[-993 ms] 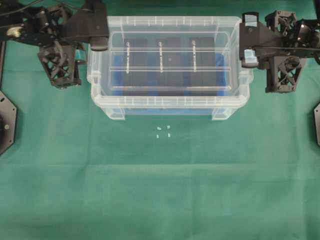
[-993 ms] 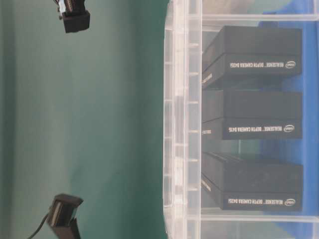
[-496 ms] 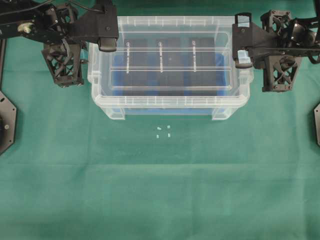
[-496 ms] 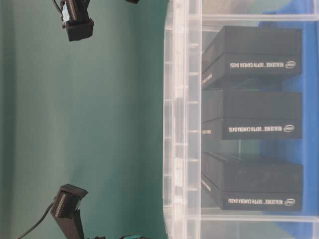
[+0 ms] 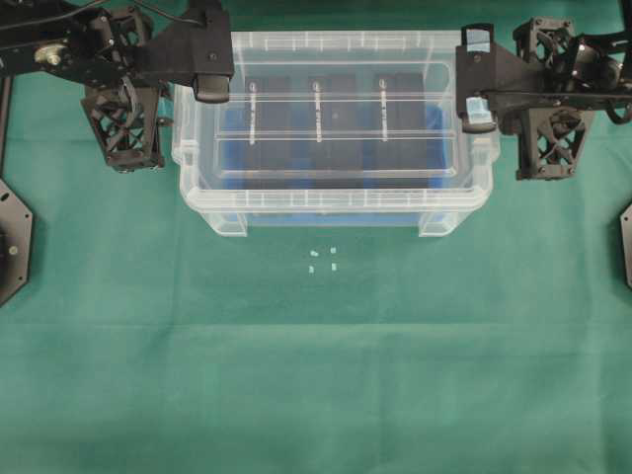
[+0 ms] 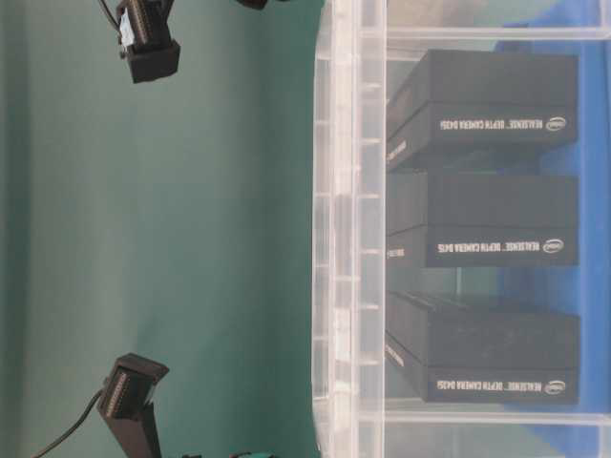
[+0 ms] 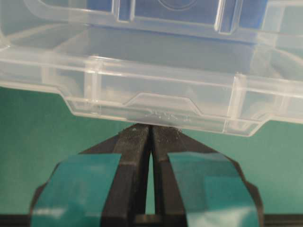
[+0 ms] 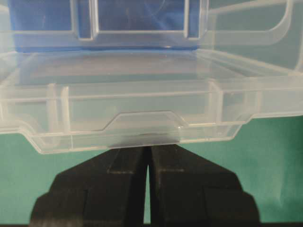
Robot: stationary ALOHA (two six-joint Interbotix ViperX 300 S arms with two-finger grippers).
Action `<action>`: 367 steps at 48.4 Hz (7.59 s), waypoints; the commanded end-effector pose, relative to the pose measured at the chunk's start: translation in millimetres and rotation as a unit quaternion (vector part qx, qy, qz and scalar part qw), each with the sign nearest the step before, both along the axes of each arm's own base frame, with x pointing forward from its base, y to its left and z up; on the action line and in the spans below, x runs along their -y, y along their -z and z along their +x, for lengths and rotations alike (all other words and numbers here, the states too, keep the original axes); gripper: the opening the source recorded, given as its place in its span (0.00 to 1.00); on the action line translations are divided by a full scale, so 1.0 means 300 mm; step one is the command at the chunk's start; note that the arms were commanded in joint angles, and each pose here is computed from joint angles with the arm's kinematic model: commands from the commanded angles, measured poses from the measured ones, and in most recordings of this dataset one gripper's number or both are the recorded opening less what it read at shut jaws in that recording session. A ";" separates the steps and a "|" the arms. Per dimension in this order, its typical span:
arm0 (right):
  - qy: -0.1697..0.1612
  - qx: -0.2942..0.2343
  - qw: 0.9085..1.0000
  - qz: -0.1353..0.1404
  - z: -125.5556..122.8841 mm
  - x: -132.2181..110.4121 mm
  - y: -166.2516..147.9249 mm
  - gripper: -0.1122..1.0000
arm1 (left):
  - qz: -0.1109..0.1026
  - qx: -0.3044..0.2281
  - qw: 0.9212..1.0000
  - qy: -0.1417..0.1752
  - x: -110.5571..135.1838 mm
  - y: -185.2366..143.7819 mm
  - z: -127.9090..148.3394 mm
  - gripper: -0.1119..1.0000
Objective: Clamp the lid of the box with both arms, then lift and open it.
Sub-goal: 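Lift the clamped lid upward off the box with both grippers, then carry the lid toward the front of the table with both grippers, then lower the lid onto the table in front of the box, then open both grippers and withdraw them outward from the lid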
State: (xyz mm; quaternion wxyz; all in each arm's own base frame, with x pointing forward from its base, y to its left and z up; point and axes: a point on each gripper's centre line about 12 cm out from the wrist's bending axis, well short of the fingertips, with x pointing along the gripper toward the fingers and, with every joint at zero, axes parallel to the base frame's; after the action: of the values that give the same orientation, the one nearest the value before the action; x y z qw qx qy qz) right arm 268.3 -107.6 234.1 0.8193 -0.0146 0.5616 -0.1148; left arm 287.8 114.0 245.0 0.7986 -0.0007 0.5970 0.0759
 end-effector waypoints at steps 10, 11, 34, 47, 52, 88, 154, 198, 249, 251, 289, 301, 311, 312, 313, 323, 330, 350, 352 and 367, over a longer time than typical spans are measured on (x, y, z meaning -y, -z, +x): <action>-0.001 0.039 0.999 -0.011 0.041 0.004 -0.099 0.10 | 0.011 0.037 0.999 0.006 0.017 -0.112 0.013 0.11; 0.000 0.039 0.999 -0.011 0.040 0.004 -0.102 0.10 | 0.009 0.036 0.999 0.006 0.018 -0.112 0.012 0.11; -0.003 0.051 0.999 -0.018 0.038 -0.009 -0.208 0.10 | 0.012 0.040 0.999 0.010 0.026 -0.227 0.021 0.11; -0.007 0.054 0.998 -0.025 0.032 -0.015 -0.249 0.10 | 0.017 0.045 0.999 0.017 0.038 -0.299 0.030 0.11; -0.006 0.054 0.998 -0.026 0.030 -0.015 -0.259 0.10 | 0.017 0.044 0.999 0.019 0.041 -0.316 0.031 0.11; -0.027 0.054 0.998 -0.007 0.039 -0.168 -0.287 0.10 | -0.012 0.033 0.999 0.024 0.205 -0.296 0.038 0.11; -0.053 0.008 0.998 -0.015 0.095 -0.636 -0.250 0.10 | -0.077 0.015 0.996 0.038 0.693 -0.251 0.069 0.11; -0.030 0.017 0.999 0.029 0.130 -0.726 0.020 0.10 | -0.091 0.023 0.995 0.021 0.722 0.028 0.113 0.11; -0.030 0.031 0.996 0.074 0.118 -0.732 0.285 0.10 | -0.108 0.038 0.993 0.015 0.733 0.296 0.120 0.11; -0.029 0.029 0.997 0.072 0.115 -0.730 0.283 0.10 | -0.107 0.037 0.993 0.014 0.732 0.290 0.116 0.11; -0.022 0.018 0.996 0.079 -0.032 -0.702 0.272 0.10 | -0.111 0.016 0.993 0.019 0.721 0.293 -0.057 0.11; -0.012 0.020 0.996 0.083 -0.043 -0.699 0.271 0.10 | -0.116 0.014 0.993 0.000 0.714 0.298 -0.074 0.11; -0.013 0.025 0.996 0.085 -0.035 -0.704 0.261 0.10 | -0.118 0.018 0.993 0.002 0.719 0.289 -0.067 0.11; -0.014 0.027 0.996 0.085 -0.032 -0.705 0.258 0.10 | -0.118 0.020 0.993 0.003 0.720 0.286 -0.064 0.11; -0.014 0.029 0.996 0.087 -0.030 -0.707 0.254 0.10 | -0.119 0.021 0.993 0.003 0.721 0.283 -0.061 0.11; -0.010 0.038 0.996 0.085 -0.009 -0.717 0.191 0.10 | -0.127 0.042 0.991 0.019 0.759 0.223 -0.027 0.11; 0.002 0.034 0.997 0.072 -0.003 -0.712 0.130 0.10 | -0.130 0.050 0.990 0.028 0.783 0.145 -0.016 0.11; 0.025 0.042 0.997 0.061 0.003 -0.719 -0.057 0.10 | -0.128 0.054 0.990 0.029 0.787 -0.042 -0.015 0.11; 0.027 0.042 0.997 0.059 0.002 -0.716 -0.076 0.10 | -0.129 0.057 0.990 0.029 0.787 -0.065 -0.011 0.11; 0.025 0.040 0.998 0.050 -0.009 -0.717 -0.176 0.10 | -0.126 0.062 0.990 0.029 0.786 -0.173 -0.003 0.11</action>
State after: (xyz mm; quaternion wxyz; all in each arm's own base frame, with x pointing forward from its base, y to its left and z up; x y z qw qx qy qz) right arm 264.7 104.6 272.1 0.8279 0.0386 0.5470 -0.1179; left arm 286.3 -121.5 279.5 0.8176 -0.0860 0.5690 -0.0171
